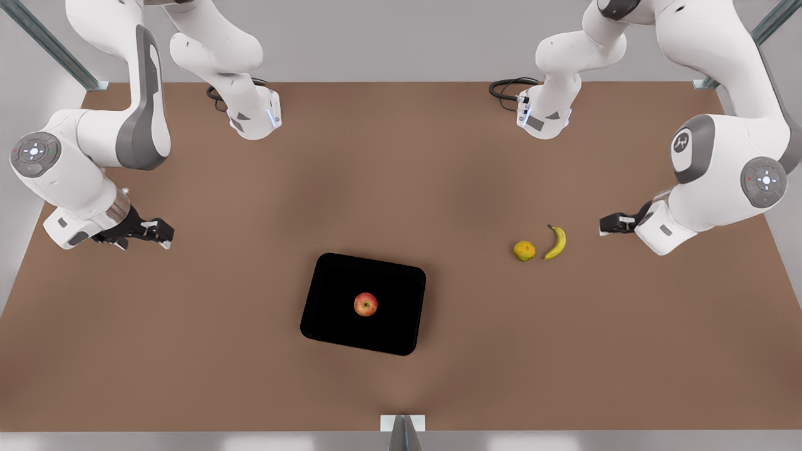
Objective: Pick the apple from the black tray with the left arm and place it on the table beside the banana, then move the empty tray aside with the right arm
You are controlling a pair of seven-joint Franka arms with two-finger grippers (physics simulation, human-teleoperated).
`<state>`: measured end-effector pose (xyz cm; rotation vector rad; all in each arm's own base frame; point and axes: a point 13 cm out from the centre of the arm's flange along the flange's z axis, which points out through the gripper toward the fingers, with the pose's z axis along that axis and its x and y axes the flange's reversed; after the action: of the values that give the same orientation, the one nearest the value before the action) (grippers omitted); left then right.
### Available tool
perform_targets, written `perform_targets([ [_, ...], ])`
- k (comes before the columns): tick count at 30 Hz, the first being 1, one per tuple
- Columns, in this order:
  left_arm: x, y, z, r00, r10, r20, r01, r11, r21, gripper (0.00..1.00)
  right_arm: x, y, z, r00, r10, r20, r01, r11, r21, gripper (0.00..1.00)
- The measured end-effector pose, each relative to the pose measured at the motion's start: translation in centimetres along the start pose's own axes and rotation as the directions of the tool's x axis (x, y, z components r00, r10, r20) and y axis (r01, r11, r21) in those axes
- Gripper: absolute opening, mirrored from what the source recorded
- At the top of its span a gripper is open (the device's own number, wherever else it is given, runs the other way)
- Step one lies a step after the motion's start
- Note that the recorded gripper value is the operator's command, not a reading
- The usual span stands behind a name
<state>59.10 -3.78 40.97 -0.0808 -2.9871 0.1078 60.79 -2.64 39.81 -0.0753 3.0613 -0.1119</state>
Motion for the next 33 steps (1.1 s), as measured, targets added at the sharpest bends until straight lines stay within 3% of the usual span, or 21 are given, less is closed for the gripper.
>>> perform_targets([
  [7,-1.1,-3.8,-1.5,0.997,0.062,0.050,-0.061,0.998,-0.015,1.00,-0.1,0.1,-0.1,1.000,-0.005,0.005,0.005,1.000,0.000,1.00],
  [12,-4.7,-26.5,3.5,0.940,0.330,0.085,-0.325,0.943,-0.068,1.00,-0.2,0.1,0.0,1.000,-0.007,0.005,0.007,1.000,0.000,1.00],
  [16,-7.4,-41.1,13.8,0.917,0.364,0.160,-0.356,0.931,-0.080,1.00,-0.2,0.2,0.1,1.000,-0.009,0.004,0.009,1.000,0.000,1.00],
  [20,-7.3,-49.5,22.1,0.914,0.314,0.255,-0.303,0.949,-0.085,1.00,-0.2,0.3,0.1,1.000,-0.012,0.004,0.012,1.000,-0.001,1.00],
  [24,-9.1,-51.7,28.4,0.908,0.219,0.358,-0.200,0.976,-0.091,1.00,-0.2,0.3,0.1,1.000,-0.013,0.004,0.013,1.000,-0.001,1.00],
  [28,-13.9,-51.0,30.5,0.870,0.089,0.484,-0.096,0.995,-0.009,1.00,-0.2,0.3,0.1,1.000,-0.013,0.004,0.013,1.000,-0.001,1.00],
  [33,-13.7,-55.0,31.9,0.834,0.000,0.552,-0.076,0.990,0.115,1.00,-0.2,0.3,0.1,1.000,-0.013,0.004,0.013,1.000,-0.001,1.00],
])
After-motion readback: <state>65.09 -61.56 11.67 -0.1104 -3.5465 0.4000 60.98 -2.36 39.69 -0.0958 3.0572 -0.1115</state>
